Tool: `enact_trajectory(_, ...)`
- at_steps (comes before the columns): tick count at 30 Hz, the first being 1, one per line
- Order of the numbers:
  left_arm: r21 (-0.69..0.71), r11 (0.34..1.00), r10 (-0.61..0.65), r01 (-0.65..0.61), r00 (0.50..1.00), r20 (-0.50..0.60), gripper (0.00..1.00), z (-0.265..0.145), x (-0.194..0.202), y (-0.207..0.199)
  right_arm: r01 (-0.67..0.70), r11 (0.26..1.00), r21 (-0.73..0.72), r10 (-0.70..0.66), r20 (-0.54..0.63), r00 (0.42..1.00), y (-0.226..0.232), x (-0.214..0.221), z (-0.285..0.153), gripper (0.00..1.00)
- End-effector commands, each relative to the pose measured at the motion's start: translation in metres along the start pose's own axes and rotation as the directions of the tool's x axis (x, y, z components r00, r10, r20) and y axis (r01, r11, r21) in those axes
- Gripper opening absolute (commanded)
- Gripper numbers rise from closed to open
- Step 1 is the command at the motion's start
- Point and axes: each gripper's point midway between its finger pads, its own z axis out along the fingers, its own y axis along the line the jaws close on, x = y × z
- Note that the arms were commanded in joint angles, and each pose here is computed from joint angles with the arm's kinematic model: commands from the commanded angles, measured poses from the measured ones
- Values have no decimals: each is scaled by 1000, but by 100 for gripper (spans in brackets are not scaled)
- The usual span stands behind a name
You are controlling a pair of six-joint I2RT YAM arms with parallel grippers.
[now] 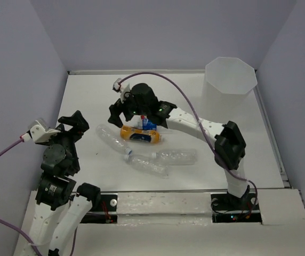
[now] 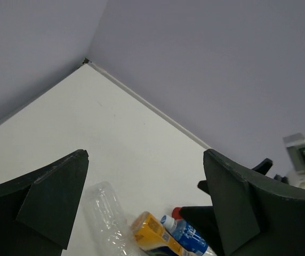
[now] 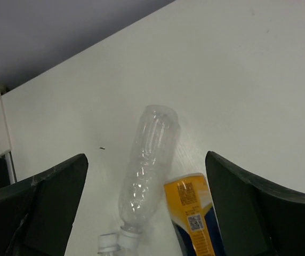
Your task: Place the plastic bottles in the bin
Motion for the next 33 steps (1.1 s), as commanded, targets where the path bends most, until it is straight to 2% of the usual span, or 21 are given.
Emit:
enact_trajectory(1, -88, 994, -61, 69, 994, 89, 99, -1, -25, 12, 46, 999, 6, -45, -126, 991, 26, 32, 41, 97)
enact_trajectory(2, -87, 994, -58, 66, 994, 88, 99, -1, -24, 12, 62, 998, 15, -60, -108, 992, 30, 24, 50, 98)
enact_trajectory(3, -81, 994, -60, 67, 994, 91, 99, -2, -26, 11, 60, 998, 26, -55, -164, 985, 22, 50, 65, 98)
enact_trajectory(5, -63, 996, -61, 67, 994, 91, 99, -3, -28, 8, 97, 995, 36, -88, -194, 977, 19, 58, 78, 98)
enact_trajectory(6, -44, 997, -59, 63, 995, 85, 99, -4, -28, 5, 112, 993, 39, -103, -182, 978, 18, 47, 82, 98)
enact_trajectory(7, -35, 997, -62, 65, 994, 88, 99, -5, -30, 3, 113, 993, 44, -101, -216, 971, 12, 67, 94, 98)
enact_trajectory(9, -17, 998, -64, 66, 994, 91, 99, -6, -32, 1, 129, 991, 35, -118, -227, 967, 19, 77, 110, 99)
enact_trajectory(12, -8, 998, -66, 68, 993, 98, 99, -8, -34, 1, 153, 986, 62, -135, -227, 964, 16, 81, 121, 99)
enact_trajectory(15, 8, 998, -70, 70, 992, 102, 99, -10, -36, 0, 179, 980, 88, -151, -261, 953, 11, 105, 134, 99)
enact_trajectory(20, 27, 998, -63, 60, 993, 99, 99, -10, -36, -4, 222, 972, 72, -195, -276, 941, 22, 126, 149, 96)
enact_trajectory(25, 31, 998, -56, 53, 994, 95, 99, -9, -35, -5, 214, 975, 63, -191, -257, 947, 27, 136, 162, 85)
enact_trajectory(29, 41, 998, -56, 52, 993, 99, 99, -9, -36, -6, 208, 975, 74, -189, -206, 960, 27, 127, 168, 75)
enact_trajectory(33, 59, 997, -59, 53, 992, 111, 99, -11, -39, -7, 215, 970, 109, -199, -142, 970, 24, 111, 171, 55)
